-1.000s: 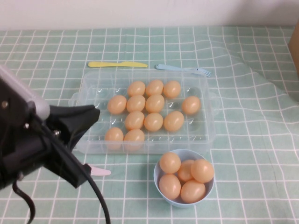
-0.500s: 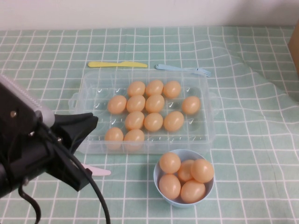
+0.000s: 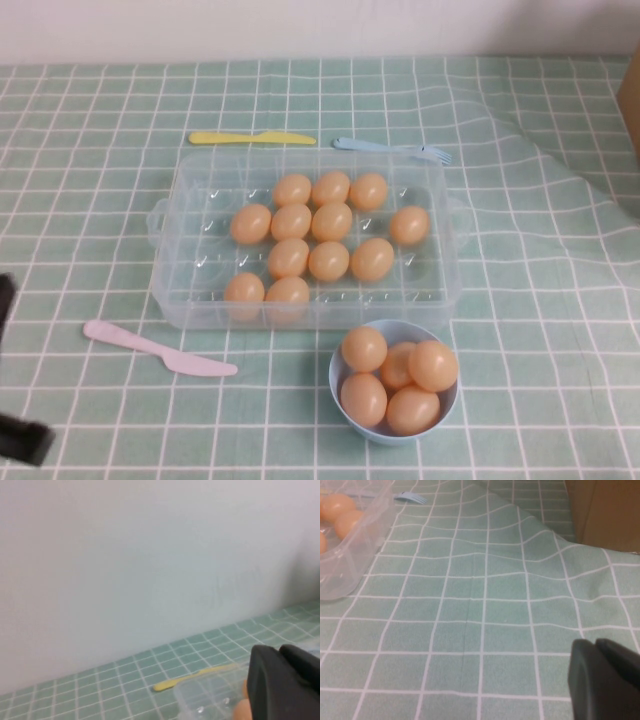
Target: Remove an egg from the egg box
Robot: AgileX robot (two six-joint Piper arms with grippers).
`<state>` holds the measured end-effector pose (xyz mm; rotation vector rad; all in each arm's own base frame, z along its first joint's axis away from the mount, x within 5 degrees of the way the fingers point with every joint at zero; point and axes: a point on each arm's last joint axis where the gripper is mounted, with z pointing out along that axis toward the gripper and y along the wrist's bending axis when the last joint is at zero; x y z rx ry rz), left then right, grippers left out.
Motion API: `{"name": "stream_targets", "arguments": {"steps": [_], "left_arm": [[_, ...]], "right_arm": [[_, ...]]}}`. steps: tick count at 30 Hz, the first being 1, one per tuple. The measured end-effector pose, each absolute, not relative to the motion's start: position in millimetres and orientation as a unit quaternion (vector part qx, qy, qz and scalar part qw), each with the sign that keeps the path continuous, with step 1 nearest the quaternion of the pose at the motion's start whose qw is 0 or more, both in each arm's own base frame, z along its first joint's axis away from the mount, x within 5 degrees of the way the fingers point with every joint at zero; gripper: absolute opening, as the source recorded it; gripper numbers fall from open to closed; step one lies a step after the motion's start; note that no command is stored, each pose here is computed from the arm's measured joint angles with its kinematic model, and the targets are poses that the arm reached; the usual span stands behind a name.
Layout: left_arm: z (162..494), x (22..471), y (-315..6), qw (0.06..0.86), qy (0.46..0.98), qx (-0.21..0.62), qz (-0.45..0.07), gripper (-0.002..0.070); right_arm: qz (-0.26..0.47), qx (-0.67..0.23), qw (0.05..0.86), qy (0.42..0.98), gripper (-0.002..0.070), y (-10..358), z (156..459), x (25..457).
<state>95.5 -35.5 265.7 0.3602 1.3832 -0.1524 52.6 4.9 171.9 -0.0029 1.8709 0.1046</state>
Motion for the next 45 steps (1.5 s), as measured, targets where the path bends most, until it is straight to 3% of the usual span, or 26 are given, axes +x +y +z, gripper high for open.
{"name": "stream_targets", "arguments": {"steps": [5, 13, 27, 45], "left_arm": [[242, 76, -14, 0.774, 0.624, 0.108, -0.020, -0.0002], [220, 59, -5, 0.776, 0.627, 0.062, 0.009, -0.0002], [173, 52, -7, 0.598, 0.796, 0.094, -0.003, -0.0002], [172, 52, -7, 0.593, 0.799, 0.094, -0.004, -0.0002]], "right_arm": [[0.045, -0.001, 0.592, 0.804, -0.0017, 5, 172, 53], [0.045, -0.001, 0.592, 0.804, -0.0017, 5, 172, 53], [0.045, -0.001, 0.592, 0.804, -0.0017, 5, 172, 53], [0.045, -0.001, 0.592, 0.804, -0.0017, 5, 172, 53]]}}
